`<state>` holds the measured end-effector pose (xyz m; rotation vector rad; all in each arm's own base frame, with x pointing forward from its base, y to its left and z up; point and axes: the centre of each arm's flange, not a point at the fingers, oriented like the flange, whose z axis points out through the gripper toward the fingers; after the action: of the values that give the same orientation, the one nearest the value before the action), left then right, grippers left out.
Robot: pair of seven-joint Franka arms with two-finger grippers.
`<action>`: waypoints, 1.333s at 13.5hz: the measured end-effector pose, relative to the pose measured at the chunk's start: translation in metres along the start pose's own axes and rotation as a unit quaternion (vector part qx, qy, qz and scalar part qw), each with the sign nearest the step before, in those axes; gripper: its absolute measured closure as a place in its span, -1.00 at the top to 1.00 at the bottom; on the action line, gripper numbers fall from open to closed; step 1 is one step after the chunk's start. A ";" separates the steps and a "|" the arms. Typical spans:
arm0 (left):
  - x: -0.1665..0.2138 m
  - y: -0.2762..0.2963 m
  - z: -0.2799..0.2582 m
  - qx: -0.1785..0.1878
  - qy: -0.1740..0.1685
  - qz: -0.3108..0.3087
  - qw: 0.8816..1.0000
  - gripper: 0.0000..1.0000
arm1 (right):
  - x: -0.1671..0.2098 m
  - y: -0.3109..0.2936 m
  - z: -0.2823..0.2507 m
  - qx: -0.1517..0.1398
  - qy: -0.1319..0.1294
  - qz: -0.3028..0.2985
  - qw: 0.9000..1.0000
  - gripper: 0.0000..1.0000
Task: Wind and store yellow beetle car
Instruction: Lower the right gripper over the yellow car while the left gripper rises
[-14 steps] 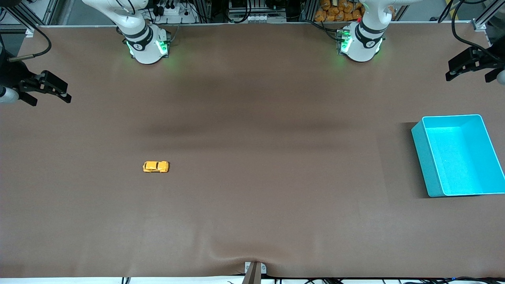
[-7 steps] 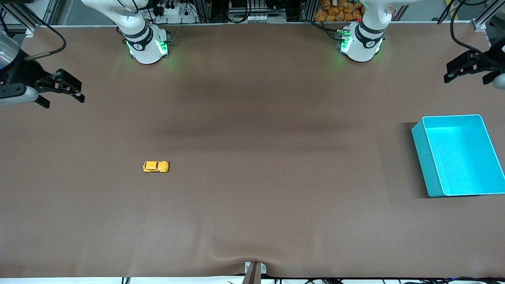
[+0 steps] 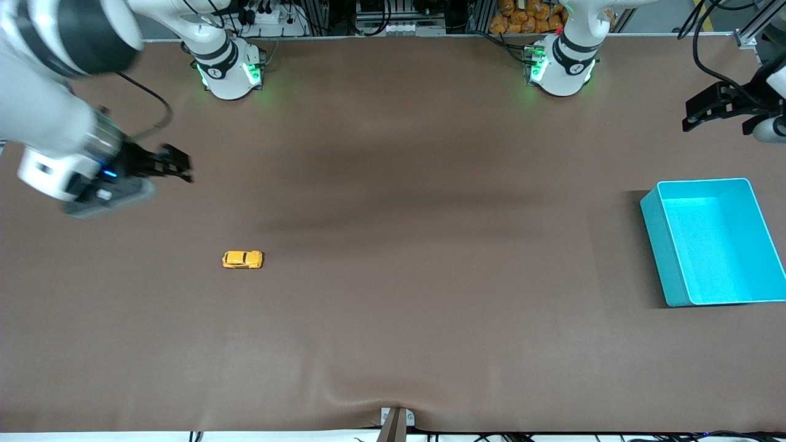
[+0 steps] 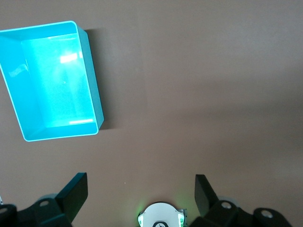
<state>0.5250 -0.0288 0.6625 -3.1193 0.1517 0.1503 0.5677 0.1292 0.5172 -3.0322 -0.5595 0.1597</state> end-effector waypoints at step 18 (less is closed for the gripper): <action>0.025 0.028 0.035 0.014 -0.034 0.027 0.999 1.00 | 0.049 0.003 0.227 -0.064 0.000 -0.493 0.868 0.96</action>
<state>0.5436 -0.0580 0.6251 -3.0789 0.2365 0.2527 0.5887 0.1516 0.2874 -2.4227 -2.0430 0.0617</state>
